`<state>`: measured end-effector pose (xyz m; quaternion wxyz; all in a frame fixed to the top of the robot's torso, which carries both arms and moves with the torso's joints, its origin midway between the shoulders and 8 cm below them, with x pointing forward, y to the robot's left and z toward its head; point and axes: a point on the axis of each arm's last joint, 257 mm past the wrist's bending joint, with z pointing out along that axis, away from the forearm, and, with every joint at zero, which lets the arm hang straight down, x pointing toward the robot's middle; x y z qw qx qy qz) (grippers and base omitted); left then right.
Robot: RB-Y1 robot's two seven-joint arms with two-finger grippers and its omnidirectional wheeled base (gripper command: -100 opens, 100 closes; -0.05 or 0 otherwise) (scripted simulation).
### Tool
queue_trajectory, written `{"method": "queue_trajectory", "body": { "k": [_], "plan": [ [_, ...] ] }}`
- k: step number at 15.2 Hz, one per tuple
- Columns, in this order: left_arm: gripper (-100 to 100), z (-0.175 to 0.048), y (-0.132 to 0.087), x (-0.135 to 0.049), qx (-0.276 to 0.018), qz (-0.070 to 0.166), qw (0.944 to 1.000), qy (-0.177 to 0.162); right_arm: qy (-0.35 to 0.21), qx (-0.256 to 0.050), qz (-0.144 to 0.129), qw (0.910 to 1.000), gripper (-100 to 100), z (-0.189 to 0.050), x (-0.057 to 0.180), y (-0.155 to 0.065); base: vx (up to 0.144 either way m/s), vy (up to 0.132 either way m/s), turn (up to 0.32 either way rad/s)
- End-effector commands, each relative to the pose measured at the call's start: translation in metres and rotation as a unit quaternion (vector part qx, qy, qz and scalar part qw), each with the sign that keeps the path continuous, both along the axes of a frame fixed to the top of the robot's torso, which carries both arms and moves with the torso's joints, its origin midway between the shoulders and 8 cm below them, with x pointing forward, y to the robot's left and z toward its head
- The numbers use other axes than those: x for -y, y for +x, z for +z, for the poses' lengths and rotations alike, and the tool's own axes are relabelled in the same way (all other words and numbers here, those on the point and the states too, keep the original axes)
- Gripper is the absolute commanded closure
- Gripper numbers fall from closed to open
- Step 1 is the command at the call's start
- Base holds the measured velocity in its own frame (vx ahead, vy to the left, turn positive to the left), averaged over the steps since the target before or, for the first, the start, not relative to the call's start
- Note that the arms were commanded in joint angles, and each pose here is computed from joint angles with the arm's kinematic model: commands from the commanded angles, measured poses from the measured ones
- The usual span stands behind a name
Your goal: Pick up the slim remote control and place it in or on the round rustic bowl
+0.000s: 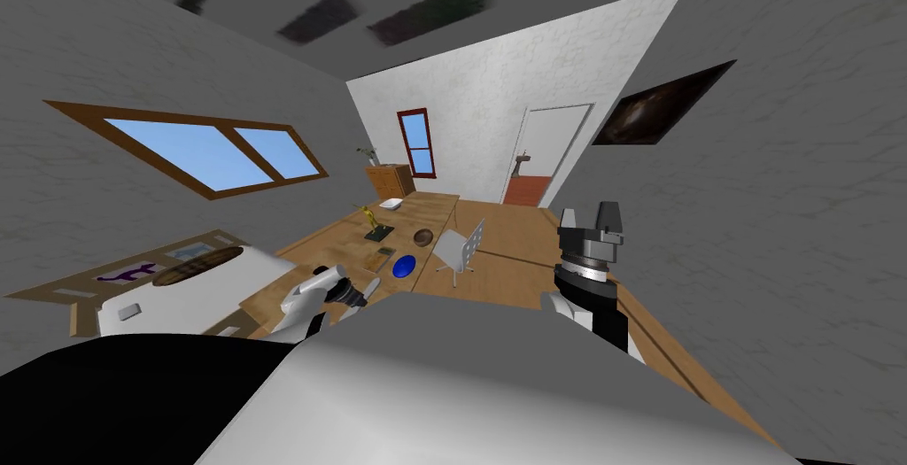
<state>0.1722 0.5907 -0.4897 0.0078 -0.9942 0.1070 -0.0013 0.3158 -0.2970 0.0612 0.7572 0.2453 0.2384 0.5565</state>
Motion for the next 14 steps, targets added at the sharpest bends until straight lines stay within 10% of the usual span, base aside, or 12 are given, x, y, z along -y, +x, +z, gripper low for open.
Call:
{"method": "queue_trajectory", "body": {
  "k": [1, 3, 4, 12, 14],
  "plan": [
    [-100, -0.009, 0.0, 0.005, 0.002, -0.002, 1.0, 0.001, 0.0, 0.0, 0.0, 1.0, 0, 0.0, 0.0, 0.0, 0.017, 0.034, 0.033],
    [-100, -0.008, 0.0, 0.005, 0.001, -0.002, 1.0, 0.0, 0.0, 0.0, 0.0, 1.0, 0, 0.0, 0.0, 0.0, 0.015, 0.025, 0.016],
    [100, -0.009, 0.0, 0.006, 0.002, -0.002, 1.0, 0.001, 0.0, 0.0, 0.0, 1.0, 0, 0.0, 0.0, 0.0, 0.005, 0.007, -0.001],
    [100, 0.003, 0.002, -0.002, 0.001, 0.001, 1.0, 0.002, 0.0, 0.0, 0.0, 1.0, 0, 0.0, 0.0, 0.0, -0.011, -0.016, -0.019],
    [100, 0.034, 0.016, -0.026, 0.007, 0.01, 0.9997, 0.019, 0.0, 0.0, 0.0, 1.0, 0, 0.0, 0.0, 0.0, 0.08, -0.143, -0.145]
  ]
}}
